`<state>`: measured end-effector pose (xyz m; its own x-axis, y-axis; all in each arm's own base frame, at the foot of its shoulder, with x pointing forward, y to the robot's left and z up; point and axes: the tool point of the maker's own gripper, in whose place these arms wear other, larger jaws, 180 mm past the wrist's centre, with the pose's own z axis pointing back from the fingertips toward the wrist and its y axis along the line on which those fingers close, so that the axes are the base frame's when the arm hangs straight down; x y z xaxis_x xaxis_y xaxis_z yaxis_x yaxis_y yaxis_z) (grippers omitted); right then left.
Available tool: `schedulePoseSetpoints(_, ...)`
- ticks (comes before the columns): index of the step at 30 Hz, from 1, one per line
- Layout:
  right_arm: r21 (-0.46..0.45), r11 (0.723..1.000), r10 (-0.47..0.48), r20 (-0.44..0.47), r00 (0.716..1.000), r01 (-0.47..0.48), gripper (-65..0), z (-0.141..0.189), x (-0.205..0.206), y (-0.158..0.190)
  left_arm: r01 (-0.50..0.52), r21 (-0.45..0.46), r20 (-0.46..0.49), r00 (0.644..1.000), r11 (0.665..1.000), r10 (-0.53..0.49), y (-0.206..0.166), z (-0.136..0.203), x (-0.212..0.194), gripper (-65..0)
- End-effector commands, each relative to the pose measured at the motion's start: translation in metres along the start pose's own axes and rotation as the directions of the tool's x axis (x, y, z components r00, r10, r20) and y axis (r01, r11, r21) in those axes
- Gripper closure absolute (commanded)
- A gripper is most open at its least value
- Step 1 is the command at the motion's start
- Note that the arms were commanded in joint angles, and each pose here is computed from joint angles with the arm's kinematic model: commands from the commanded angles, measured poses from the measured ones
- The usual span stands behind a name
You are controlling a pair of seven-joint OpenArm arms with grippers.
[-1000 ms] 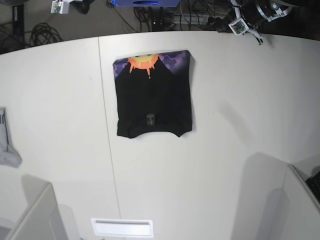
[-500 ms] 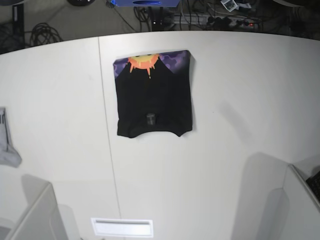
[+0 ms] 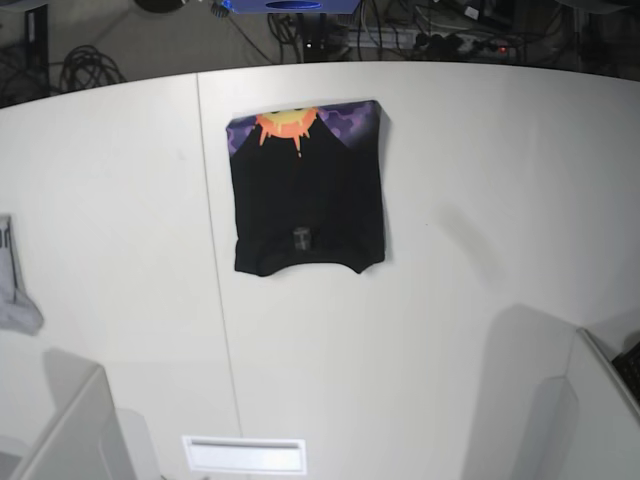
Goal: Fold the T-shirt properly
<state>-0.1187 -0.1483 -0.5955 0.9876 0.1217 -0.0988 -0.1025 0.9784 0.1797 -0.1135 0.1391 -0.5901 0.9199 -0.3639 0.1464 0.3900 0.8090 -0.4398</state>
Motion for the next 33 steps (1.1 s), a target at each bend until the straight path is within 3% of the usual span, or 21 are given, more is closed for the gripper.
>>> schedulePoseSetpoints(1, 0.002, 1.0, 0.022, -0.04, 0.999, -0.022, 0.0, -0.003, -0.008, -0.002, -0.016, 0.003, -0.01, 1.0, 1.0, 0.016, -0.002, -0.002, -0.007, 0.0)
schedulePoseSetpoints(5, -0.007, 0.994, 0.11, -0.109, 0.988, -0.112, 0.0, -0.021, -0.014, -0.01, -0.101, -0.007, -0.035, 0.994, 0.995, 0.1, -0.01, -0.026, -0.003, 0.0)
schedulePoseSetpoints(10, -0.013, 0.985, 0.173, -0.051, 0.983, -0.174, 0.0, -0.04, -0.012, -0.008, -0.175, -0.037, -0.084, 0.982, 0.984, 0.171, -0.023, -0.052, 0.008, 0.0)
schedulePoseSetpoints(18, -0.034, 0.991, 0.134, 0.1, 0.986, -0.131, 0.0, -0.052, 0.008, 0.005, -0.185, -0.035, -0.081, 0.98, 0.982, 0.182, -0.017, -0.058, 0.024, 0.0)
schedulePoseSetpoints(25, -0.035, 0.991, 0.133, 0.103, 0.986, -0.13, 0.0, -0.052, 0.007, 0.005, -0.195, -0.027, -0.081, 0.978, 0.98, 0.193, -0.014, -0.056, 0.02, 0.0)
schedulePoseSetpoints(33, -0.036, 0.991, 0.134, 0.105, 0.985, -0.13, 0.0, -0.052, 0.009, 0.004, -0.208, -0.034, 0.057, 0.976, 0.978, 0.209, -0.019, -0.054, 0.028, 0.0)
